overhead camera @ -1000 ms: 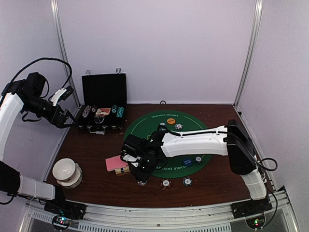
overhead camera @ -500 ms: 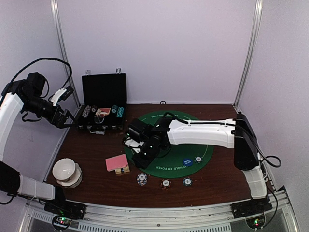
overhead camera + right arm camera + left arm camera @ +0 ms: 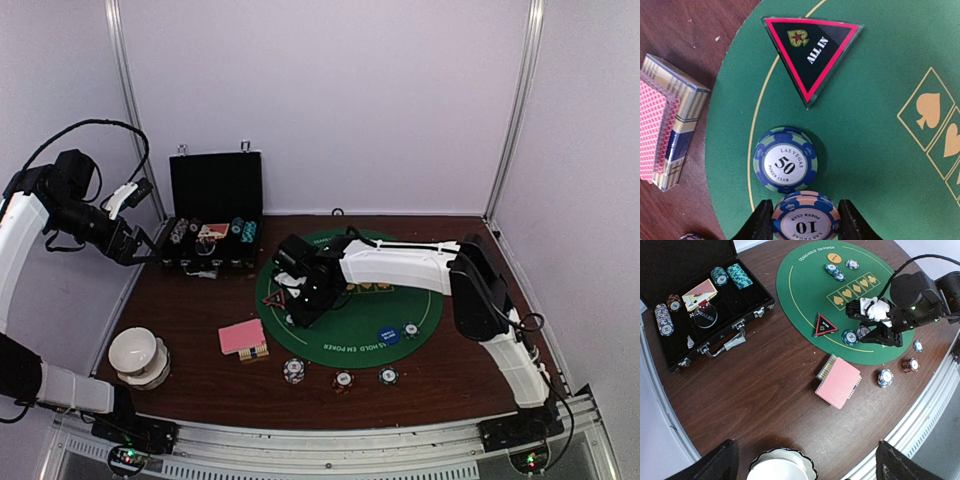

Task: Distribute texas hold em gaming equipment

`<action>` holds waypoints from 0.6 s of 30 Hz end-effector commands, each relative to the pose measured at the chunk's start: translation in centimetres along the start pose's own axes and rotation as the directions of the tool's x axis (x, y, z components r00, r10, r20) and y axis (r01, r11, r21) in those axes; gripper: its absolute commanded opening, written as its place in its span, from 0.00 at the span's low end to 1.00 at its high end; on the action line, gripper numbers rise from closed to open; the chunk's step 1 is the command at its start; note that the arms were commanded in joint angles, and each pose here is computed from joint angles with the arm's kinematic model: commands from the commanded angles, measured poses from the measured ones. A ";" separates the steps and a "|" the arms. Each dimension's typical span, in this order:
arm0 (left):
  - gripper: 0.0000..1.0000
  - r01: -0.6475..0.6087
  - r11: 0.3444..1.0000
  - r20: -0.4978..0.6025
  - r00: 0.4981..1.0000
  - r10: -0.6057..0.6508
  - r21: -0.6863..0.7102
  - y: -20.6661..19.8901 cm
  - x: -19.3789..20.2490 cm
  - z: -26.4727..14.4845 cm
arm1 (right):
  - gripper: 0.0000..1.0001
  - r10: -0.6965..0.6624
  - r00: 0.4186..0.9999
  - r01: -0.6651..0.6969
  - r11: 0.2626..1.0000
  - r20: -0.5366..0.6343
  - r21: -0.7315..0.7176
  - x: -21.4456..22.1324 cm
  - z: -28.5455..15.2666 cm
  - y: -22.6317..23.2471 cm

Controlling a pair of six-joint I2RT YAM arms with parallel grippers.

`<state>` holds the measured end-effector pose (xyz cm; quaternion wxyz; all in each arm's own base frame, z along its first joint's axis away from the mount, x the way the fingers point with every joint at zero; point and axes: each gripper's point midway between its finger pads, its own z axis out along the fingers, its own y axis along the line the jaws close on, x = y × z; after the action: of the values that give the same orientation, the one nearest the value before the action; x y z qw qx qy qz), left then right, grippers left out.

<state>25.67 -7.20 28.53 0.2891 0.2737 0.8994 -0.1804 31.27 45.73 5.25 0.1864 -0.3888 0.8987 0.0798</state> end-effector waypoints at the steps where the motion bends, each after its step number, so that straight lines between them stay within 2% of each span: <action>1: 0.98 -0.039 0.999 0.037 0.998 0.040 -0.024 -0.2 -0.8 -1.1 | 0.03 0.001 1.000 -0.001 1.000 0.016 0.001 -0.3 0.1 0.2; 10: 0.98 -0.037 0.999 0.035 0.999 0.037 -0.014 -0.1 -0.8 -0.9 | 0.04 0.009 0.999 -0.010 1.000 -0.031 -0.023 1.6 1.6 0.5; 18: 0.98 -0.037 0.999 0.040 0.998 0.038 -0.015 -0.2 -0.9 -1.0 | 0.07 0.011 0.999 -0.012 0.999 -0.036 -0.034 2.0 1.0 0.6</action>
<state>25.66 -7.20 28.52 0.2893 0.2755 0.8989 -0.1799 30.57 45.45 3.28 0.1706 -0.3912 0.9004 0.0844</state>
